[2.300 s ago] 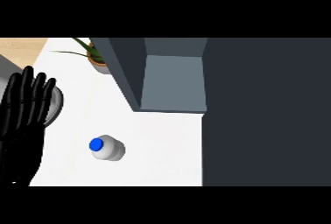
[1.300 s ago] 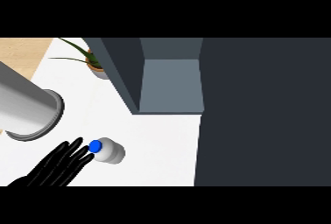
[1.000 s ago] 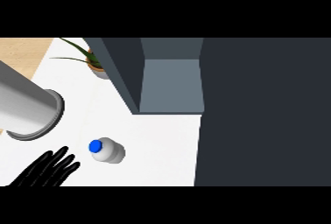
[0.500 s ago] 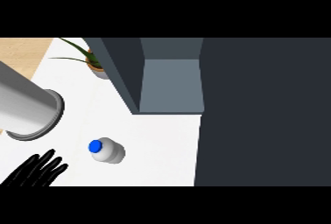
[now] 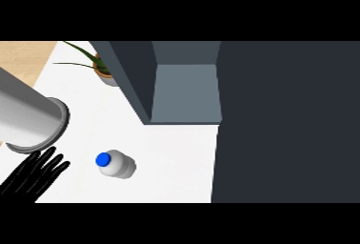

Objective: Pick up the bottled water, place it into the cabinet and close the cabinet

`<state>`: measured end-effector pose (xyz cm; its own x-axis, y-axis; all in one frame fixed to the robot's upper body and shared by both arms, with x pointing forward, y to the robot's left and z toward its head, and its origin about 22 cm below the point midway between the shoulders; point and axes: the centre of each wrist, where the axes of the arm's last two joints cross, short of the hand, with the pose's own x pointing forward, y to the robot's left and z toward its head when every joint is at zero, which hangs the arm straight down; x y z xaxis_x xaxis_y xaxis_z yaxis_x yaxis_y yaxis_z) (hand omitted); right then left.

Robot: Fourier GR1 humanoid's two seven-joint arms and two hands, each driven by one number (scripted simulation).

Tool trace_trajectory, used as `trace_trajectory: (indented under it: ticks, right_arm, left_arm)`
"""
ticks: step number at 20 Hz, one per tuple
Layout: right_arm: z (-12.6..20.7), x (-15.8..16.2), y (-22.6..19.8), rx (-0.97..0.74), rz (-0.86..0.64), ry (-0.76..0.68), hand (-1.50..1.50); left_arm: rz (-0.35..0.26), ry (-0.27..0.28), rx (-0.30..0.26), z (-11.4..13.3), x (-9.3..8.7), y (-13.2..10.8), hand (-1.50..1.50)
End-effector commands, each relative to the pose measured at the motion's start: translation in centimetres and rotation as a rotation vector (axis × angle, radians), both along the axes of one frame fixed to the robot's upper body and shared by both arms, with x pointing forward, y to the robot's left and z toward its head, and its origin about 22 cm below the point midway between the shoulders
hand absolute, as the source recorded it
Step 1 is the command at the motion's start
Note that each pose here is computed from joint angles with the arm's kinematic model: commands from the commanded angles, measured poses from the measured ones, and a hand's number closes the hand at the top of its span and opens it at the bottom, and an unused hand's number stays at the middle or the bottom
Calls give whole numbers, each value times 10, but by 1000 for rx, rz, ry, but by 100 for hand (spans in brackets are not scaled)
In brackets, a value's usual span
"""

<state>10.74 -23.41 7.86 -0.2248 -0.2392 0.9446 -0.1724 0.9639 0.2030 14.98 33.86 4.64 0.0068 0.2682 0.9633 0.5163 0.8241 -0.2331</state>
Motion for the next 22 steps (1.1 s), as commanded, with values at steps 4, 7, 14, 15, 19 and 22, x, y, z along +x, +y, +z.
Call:
trace_trajectory:
  ticks: [4,7,14,15,19,22]
  right_arm:
    - [-9,-7,-2,6,1,4,-150]
    - [-2,-14,-5,-10,-2,-7,-150]
    - [1,5,13,11,25,-2,-150]
    - [-14,-16,3,-6,24,-20,-150]
    - [-9,-10,7,7,38,-20,-150]
    - [-16,-6,-7,9,28,-32,-150]
  left_arm:
    - [17,3,28,-26,24,16,-150]
    - [12,-28,60,-30,50,7,-150]
    - [7,31,113,-58,63,24,-150]
    - [15,24,105,-65,57,24,-150]
    - [-10,40,151,-86,83,-7,-150]
    - [22,105,117,-100,91,16,-150]
